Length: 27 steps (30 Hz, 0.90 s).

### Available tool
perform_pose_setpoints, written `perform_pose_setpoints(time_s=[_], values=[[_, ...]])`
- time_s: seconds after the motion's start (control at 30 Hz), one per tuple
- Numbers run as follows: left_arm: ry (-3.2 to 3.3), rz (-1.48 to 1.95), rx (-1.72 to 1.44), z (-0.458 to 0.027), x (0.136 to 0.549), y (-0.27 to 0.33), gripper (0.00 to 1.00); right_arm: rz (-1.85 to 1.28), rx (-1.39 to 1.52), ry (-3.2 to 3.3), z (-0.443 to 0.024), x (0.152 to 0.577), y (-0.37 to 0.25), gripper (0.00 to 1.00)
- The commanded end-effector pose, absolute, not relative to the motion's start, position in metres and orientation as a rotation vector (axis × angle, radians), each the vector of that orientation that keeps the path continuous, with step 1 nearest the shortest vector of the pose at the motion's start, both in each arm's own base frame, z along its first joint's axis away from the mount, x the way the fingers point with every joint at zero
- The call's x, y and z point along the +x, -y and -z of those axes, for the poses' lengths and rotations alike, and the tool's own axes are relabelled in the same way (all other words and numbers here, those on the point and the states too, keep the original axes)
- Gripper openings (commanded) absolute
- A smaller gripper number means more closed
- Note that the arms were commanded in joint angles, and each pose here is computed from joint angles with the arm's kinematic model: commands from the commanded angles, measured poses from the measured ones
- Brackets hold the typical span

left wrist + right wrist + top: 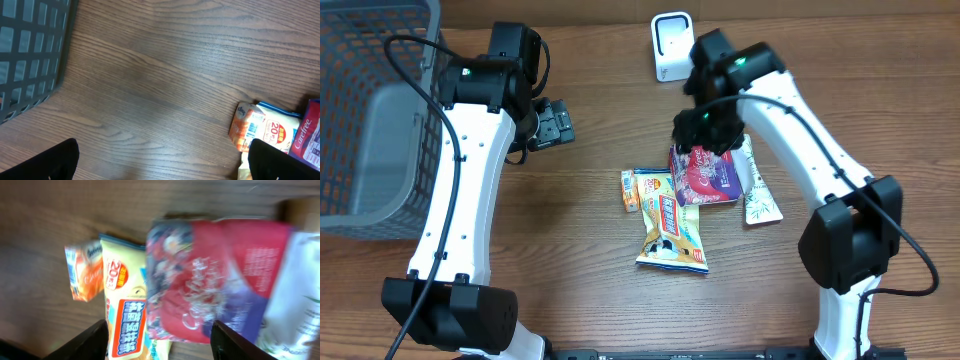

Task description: Scan the item barcode

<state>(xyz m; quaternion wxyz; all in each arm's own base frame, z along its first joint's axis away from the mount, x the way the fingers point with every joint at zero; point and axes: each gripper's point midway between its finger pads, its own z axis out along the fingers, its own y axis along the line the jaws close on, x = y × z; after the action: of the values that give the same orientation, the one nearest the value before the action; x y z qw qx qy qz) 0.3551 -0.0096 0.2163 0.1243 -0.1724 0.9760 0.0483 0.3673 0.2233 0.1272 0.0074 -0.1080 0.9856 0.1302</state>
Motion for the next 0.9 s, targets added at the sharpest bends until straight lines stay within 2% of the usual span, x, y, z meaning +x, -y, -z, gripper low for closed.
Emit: perform_pose_setpoints(time_s=[0.0, 0.27, 0.73, 0.87], values=[[-2.846, -0.14, -0.486, -0.217, 0.357, 0.01, 1.0, -0.301, -0.418, -3.084, -0.113, 0.353, -0.235, 0.66], [-2.845, -0.141, -0.486, -0.217, 0.357, 0.01, 1.0, 0.221, -0.232, -2.969, -0.067, 0.348, -0.225, 0.7], [-2.846, -0.14, -0.486, -0.217, 0.357, 0.01, 1.0, 0.279, -0.201, -2.968, -0.061, 0.334, -0.229, 0.69], [-2.845, -0.141, -0.486, -0.217, 0.357, 0.01, 1.0, 0.293, -0.136, -2.984, -0.083, 0.328, -0.224, 0.69]])
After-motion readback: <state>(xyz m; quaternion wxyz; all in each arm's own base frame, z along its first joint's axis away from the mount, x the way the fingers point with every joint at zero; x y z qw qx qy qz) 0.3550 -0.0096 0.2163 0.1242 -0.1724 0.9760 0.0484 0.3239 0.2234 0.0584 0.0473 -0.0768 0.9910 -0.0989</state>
